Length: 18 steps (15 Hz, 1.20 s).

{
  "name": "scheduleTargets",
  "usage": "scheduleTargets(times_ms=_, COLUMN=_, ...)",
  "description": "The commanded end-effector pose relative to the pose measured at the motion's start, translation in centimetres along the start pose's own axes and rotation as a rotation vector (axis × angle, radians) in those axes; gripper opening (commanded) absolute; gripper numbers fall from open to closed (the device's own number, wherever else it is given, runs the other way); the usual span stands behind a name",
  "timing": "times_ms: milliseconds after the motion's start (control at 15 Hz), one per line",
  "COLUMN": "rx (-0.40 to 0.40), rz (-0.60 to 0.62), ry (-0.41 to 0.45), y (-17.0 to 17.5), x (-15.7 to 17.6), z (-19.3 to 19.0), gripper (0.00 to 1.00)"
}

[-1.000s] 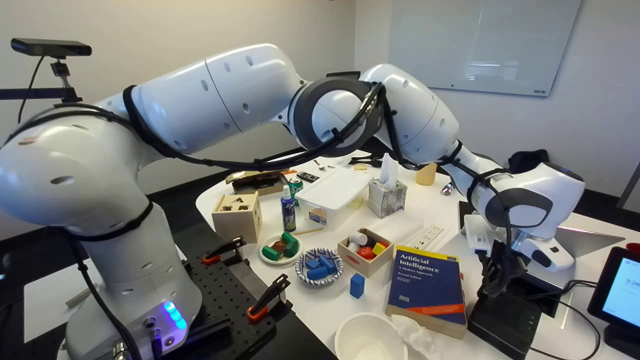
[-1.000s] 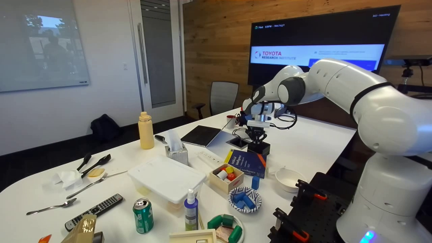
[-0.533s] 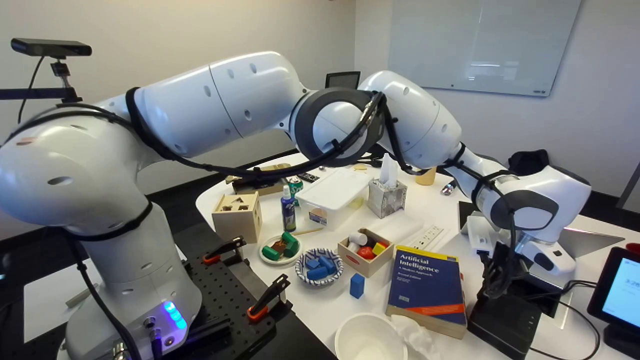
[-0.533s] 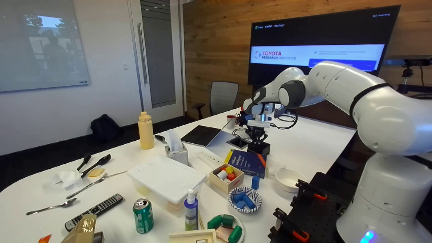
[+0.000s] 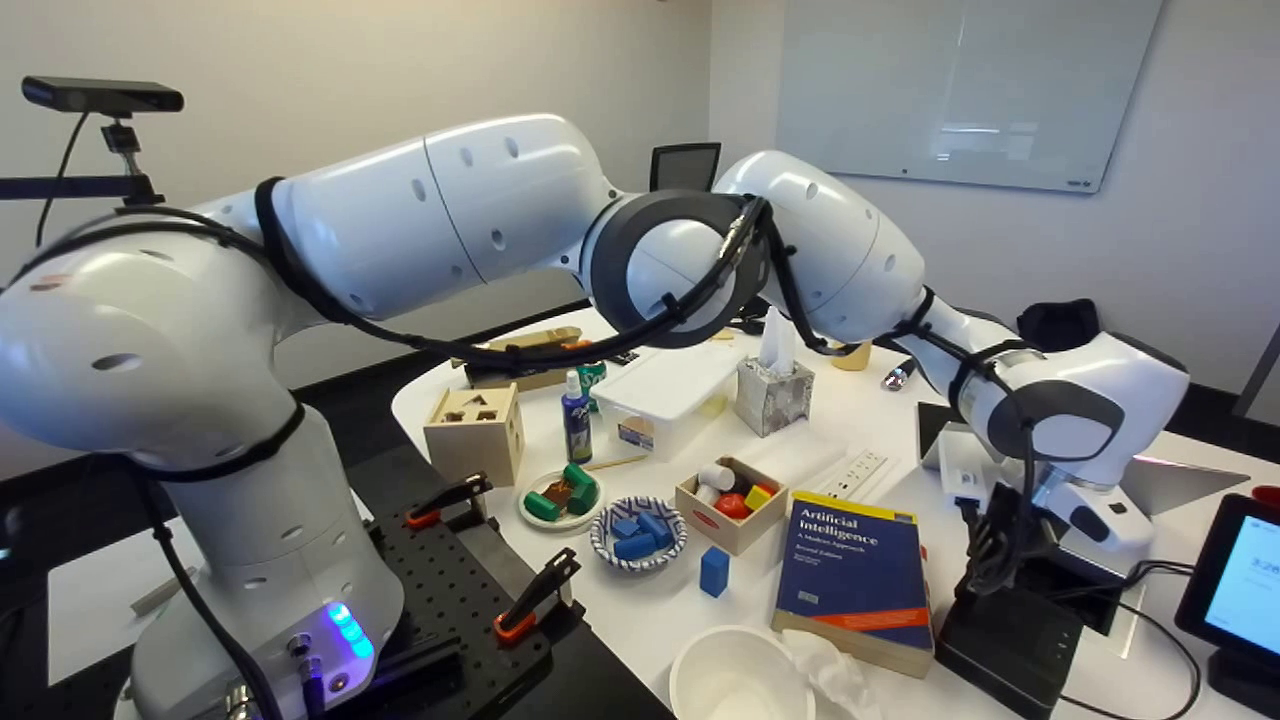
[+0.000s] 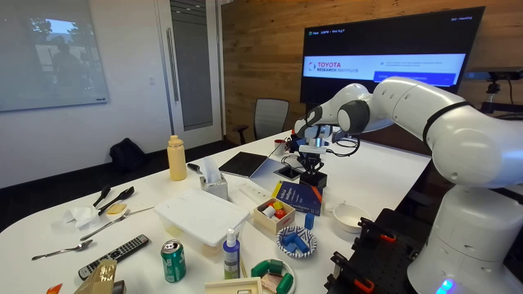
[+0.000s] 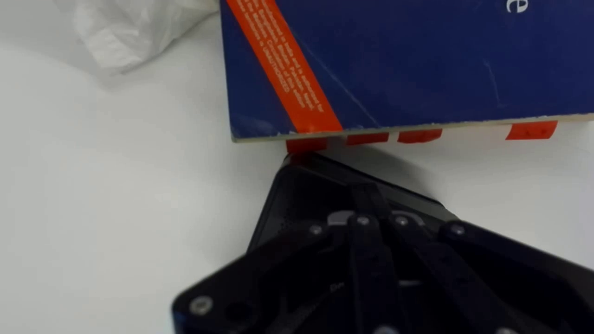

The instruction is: Press the bottom button of the black object on the right

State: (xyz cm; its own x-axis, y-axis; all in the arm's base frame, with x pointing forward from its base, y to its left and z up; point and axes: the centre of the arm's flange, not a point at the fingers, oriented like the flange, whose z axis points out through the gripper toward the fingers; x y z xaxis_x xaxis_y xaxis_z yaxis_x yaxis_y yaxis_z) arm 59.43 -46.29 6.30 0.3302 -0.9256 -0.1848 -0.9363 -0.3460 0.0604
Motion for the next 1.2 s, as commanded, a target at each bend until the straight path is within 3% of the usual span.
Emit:
scheduleTargets(times_ms=0, rx=0.015, rz=0.019, ry=0.005, y=-0.4, x=0.3, z=-2.1, gripper=0.00)
scheduleTargets(times_ms=333, rx=0.072, rz=-0.009, ry=0.048, y=-1.0, x=-1.8, z=-8.9, gripper=0.00)
scheduleTargets(times_ms=400, rx=0.078, rz=-0.015, ry=0.043, y=-1.2, x=-2.4, z=-10.4, gripper=0.26)
scheduleTargets(times_ms=533, rx=0.092, rz=-0.033, ry=0.046, y=-1.3, x=-3.8, z=-13.1, gripper=0.34)
scheduleTargets(times_ms=1133, rx=0.117, rz=-0.168, ry=0.034, y=-1.4, x=-13.5, z=-21.1, gripper=0.99)
